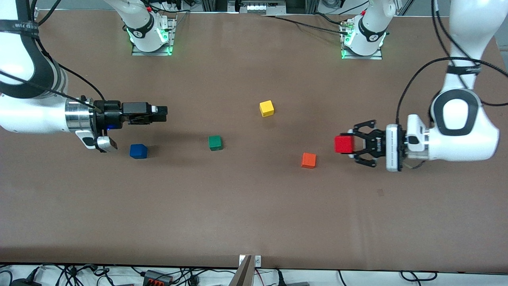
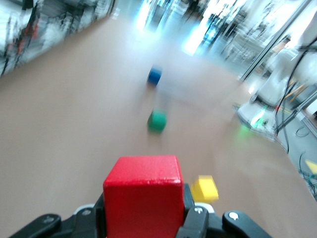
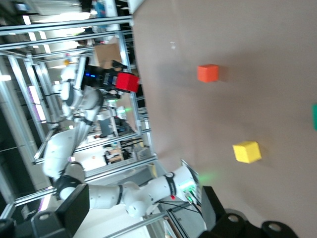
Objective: Pass red block to right arm, stack on blue
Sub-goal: 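Carry the red cube toward the middle while the right gripper approaches, then close the right gripper on the red cube held by the left gripper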
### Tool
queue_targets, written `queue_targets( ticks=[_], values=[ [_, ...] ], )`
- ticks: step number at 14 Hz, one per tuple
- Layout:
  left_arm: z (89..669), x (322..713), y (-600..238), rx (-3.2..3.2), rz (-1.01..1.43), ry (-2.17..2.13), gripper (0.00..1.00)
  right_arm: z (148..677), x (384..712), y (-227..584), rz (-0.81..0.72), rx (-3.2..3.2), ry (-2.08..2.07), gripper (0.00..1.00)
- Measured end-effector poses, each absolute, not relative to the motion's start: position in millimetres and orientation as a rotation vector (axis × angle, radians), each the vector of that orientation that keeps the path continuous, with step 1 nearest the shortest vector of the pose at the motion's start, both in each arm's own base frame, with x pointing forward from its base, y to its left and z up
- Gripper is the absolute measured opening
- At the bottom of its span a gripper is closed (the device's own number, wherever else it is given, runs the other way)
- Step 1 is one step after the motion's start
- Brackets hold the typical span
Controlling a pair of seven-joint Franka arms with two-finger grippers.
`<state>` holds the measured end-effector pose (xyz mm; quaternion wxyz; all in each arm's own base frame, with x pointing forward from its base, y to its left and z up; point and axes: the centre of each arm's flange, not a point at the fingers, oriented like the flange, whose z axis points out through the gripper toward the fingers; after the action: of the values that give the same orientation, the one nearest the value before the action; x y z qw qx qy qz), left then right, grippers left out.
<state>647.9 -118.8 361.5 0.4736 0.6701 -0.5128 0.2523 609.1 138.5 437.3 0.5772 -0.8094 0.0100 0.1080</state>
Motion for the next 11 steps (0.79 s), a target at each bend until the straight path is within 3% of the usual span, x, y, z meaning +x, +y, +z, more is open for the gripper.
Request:
queue_targets(
  ticks=[5, 11],
  values=[
    [342, 652, -209, 1.327, 1.056, -1.263, 0.56, 382, 621, 150, 0.222, -1.720, 0.011, 1.00],
    [340, 621, -339, 1.443, 1.269, -1.136, 0.56, 340, 611, 210, 0.345, -1.614, 0.027, 1.00]
  ],
)
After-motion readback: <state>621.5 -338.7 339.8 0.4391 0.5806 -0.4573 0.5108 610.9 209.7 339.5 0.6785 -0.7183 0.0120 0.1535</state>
